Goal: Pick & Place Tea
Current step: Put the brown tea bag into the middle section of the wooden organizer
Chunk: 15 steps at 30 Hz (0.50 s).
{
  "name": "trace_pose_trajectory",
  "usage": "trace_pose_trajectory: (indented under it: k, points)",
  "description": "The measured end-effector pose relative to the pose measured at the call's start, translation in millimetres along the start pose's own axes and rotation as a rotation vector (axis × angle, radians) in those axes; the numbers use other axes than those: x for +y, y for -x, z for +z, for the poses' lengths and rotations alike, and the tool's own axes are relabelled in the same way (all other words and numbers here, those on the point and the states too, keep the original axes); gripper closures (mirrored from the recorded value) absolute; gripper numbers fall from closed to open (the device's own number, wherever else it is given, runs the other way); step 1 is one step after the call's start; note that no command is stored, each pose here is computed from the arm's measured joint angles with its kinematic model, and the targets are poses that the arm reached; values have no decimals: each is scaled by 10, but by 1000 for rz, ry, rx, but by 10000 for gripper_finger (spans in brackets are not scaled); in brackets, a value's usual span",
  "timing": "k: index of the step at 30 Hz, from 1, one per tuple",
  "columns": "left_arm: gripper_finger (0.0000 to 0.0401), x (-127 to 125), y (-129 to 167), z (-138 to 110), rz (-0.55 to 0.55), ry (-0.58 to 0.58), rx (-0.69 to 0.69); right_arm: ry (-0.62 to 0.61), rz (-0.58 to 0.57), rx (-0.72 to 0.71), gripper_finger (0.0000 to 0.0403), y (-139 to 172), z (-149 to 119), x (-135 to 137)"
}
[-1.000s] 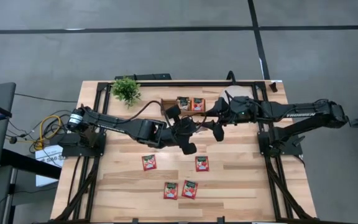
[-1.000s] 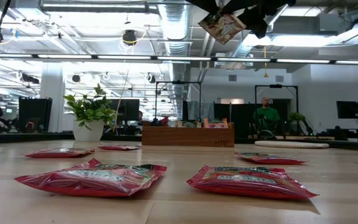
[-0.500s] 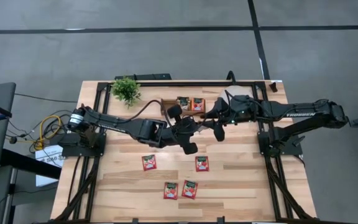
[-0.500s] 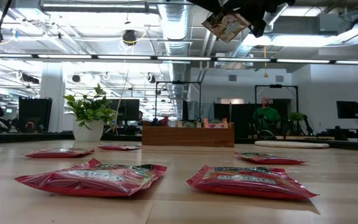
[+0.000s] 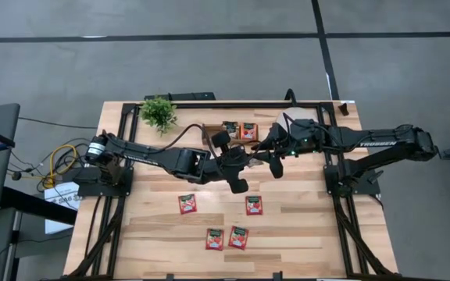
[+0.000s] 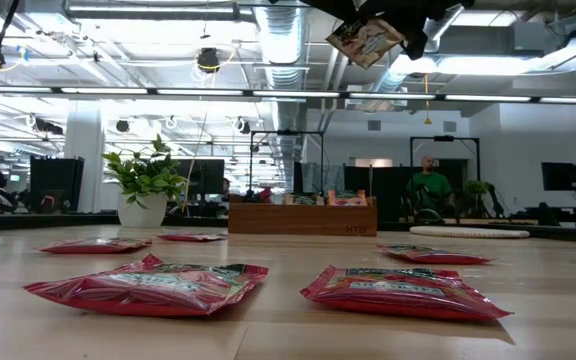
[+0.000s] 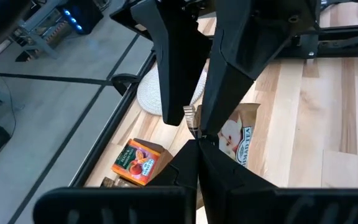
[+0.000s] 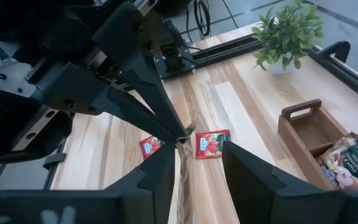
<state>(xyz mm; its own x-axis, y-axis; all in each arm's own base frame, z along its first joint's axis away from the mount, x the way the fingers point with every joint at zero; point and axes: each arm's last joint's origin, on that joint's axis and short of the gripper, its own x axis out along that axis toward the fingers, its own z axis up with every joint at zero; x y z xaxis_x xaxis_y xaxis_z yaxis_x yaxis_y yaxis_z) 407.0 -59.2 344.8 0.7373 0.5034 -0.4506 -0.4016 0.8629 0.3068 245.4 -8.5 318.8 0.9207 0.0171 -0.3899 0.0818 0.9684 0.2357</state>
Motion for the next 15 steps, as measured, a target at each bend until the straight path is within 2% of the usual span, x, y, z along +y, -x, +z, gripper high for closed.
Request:
trace_pose_trajectory:
  k: [7,15]
  points:
    - [401,0,0,0,0,-7,0,-2,2,0,303,0,0,1]
    - [401,-1,0,0,-1,-7,0,-1,70,17,395,1,-5,20]
